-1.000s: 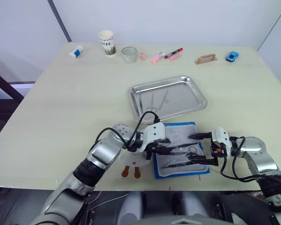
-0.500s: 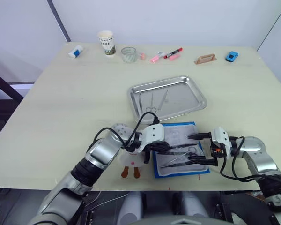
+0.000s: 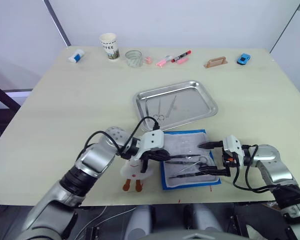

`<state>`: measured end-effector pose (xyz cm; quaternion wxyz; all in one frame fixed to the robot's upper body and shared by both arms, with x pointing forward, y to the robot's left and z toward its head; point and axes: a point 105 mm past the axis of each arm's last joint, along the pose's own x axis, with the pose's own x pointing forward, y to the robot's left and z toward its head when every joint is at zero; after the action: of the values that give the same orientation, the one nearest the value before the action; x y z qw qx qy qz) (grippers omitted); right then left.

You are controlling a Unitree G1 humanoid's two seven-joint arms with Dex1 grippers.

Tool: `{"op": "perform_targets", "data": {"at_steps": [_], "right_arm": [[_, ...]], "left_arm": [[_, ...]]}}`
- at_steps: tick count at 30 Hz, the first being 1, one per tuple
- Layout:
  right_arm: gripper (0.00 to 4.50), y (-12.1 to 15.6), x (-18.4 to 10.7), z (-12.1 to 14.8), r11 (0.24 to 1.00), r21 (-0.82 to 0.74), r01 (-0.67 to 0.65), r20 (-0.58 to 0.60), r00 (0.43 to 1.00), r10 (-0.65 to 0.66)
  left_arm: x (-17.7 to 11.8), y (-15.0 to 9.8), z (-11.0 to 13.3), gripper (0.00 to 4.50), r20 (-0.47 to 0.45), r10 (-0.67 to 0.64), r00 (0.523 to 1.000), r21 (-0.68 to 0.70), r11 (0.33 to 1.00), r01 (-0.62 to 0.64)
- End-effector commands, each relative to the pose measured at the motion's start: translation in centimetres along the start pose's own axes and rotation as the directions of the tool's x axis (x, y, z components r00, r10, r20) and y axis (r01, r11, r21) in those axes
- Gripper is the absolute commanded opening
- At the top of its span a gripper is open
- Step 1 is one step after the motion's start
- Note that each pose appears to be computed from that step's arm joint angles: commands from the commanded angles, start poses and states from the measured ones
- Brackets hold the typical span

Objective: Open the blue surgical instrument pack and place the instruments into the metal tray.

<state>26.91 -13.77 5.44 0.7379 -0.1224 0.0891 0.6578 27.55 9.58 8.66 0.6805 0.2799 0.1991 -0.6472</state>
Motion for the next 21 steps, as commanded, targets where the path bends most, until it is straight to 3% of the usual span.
{"op": "perform_targets", "data": {"at_steps": [1,21], "right_arm": [[4.5,0.8,0.4,-2.0,0.997,0.069,-0.027,-0.058,0.998,0.031],[4.5,0.6,0.8,-2.1,0.997,0.066,-0.051,-0.054,0.997,0.054]], "left_arm": [[-1.1,0.2,0.3,0.03,-0.001,0.021,1.0,0.013,1.0,-0.021],[-6.5,-1.1,-1.8,0.03,-0.017,0.099,0.995,-0.074,0.992,-0.099]]}}
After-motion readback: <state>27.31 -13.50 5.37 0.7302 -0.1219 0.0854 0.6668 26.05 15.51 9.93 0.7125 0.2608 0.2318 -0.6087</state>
